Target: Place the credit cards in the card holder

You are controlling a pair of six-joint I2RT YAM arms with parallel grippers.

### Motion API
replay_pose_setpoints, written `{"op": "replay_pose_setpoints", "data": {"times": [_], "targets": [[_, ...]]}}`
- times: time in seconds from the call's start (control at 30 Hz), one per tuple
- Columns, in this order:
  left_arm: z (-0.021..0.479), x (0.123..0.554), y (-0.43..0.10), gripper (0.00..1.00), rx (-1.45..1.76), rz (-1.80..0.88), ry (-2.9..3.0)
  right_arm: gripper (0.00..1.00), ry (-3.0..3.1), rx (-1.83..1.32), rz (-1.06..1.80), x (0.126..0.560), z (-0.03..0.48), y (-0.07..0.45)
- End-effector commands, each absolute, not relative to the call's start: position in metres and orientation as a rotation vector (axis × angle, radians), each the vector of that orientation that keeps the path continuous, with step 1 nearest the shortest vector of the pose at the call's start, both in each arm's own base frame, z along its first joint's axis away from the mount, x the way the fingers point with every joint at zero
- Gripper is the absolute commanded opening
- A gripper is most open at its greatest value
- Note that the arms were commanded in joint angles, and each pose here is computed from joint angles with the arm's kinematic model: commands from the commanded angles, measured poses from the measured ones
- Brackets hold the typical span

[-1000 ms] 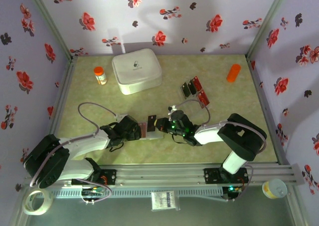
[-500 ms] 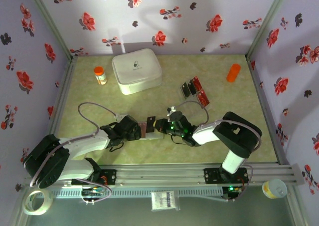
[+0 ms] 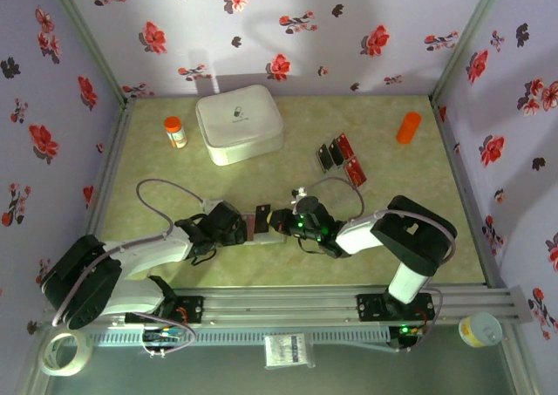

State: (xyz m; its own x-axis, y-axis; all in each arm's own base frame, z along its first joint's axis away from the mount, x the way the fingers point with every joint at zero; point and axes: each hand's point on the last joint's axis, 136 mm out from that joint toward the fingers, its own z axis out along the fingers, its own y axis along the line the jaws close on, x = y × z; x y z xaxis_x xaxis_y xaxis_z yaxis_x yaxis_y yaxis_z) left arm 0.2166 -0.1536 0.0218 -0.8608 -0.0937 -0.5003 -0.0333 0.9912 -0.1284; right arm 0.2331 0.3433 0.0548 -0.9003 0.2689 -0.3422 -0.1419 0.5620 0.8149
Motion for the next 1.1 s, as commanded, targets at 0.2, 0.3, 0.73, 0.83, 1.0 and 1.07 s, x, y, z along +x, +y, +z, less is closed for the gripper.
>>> {"op": "replay_pose_setpoints", "data": {"times": [0.2,0.3,0.73,0.83,1.0,1.07], "targets": [[0.0107,0.2062,-0.1461,1.0,-0.106,-0.127,2.646,0.0,2.381,0.127,1.289,0.2243,0.047,0.3413],[0.0104,0.2061,-0.1462,1.0,-0.106,-0.128,2.646,0.0,2.38,0.126,1.299,0.2229,0.0468,0.3437],[0.011,0.2061,-0.1465,1.0,-0.105,-0.13,2.646,0.0,2.33,0.232,1.389,0.2244,0.0414,0.3448],[0.0112,0.2061,-0.1466,1.0,-0.104,-0.129,2.646,0.0,2.323,0.246,1.396,0.2245,0.0402,0.3438],[0.0117,0.2064,-0.1466,1.0,-0.102,-0.126,2.647,0.0,2.316,0.257,1.399,0.2257,0.0413,0.3432],[0.0119,0.2064,-0.1468,1.0,-0.101,-0.127,2.647,0.0,2.317,0.26,1.399,0.2256,0.0407,0.3432]]}}
